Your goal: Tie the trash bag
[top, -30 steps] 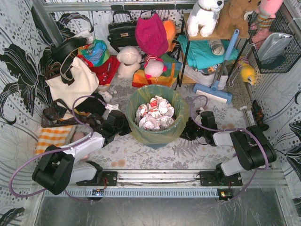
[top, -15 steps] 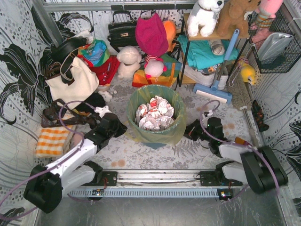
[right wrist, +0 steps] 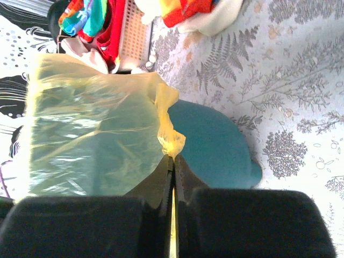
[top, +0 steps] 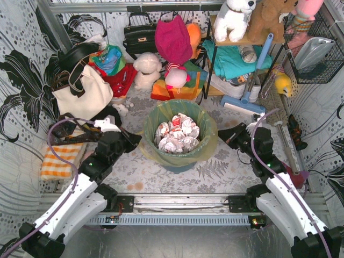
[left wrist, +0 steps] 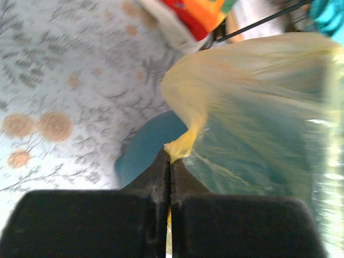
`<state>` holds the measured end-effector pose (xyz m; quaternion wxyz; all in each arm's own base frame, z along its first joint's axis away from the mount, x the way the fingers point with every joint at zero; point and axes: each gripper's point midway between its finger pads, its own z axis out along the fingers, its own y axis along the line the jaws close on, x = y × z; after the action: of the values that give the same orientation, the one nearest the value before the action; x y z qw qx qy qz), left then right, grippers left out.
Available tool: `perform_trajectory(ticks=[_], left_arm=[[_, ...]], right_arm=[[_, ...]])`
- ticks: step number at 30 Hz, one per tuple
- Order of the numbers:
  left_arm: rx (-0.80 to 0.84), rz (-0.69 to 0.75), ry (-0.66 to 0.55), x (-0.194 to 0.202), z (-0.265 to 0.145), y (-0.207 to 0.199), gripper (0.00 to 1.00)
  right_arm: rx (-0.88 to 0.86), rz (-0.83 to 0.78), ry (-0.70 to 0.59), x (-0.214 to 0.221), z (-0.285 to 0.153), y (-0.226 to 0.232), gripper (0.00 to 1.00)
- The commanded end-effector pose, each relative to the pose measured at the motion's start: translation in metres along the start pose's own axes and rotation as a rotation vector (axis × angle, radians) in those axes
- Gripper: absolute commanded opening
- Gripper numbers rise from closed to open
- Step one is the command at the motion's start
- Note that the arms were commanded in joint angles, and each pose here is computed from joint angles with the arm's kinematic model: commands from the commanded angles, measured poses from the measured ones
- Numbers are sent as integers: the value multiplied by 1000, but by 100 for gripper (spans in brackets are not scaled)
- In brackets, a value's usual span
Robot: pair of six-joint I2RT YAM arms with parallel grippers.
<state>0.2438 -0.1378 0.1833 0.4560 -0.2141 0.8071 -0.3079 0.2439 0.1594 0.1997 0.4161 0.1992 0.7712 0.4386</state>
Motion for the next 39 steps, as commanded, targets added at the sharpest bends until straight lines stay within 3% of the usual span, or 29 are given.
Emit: perform_trajectory(ticks=[1, 10, 19, 30, 34, 39], left_arm=[[155, 59, -59, -32, -21, -50, 2], [297, 82, -118, -65, -55, -98, 1], [454, 108, -92, -82, -74, -152, 1], [622, 166, 161, -49, -54, -196, 1], [621, 202, 277, -26, -53, -185, 1], [569, 265, 307, -13, -63, -161, 2]], right_arm=[[-58, -102, -76, -29, -15, 37, 0], [-237, -187, -116, -53, -37, 105, 0], [-442, -228, -48, -55, -37, 161, 0], [-543, -269, 209, 1, 8, 184, 0], [-507, -279, 275, 23, 14, 172, 0], [-441, -300, 246, 23, 3, 153, 0]])
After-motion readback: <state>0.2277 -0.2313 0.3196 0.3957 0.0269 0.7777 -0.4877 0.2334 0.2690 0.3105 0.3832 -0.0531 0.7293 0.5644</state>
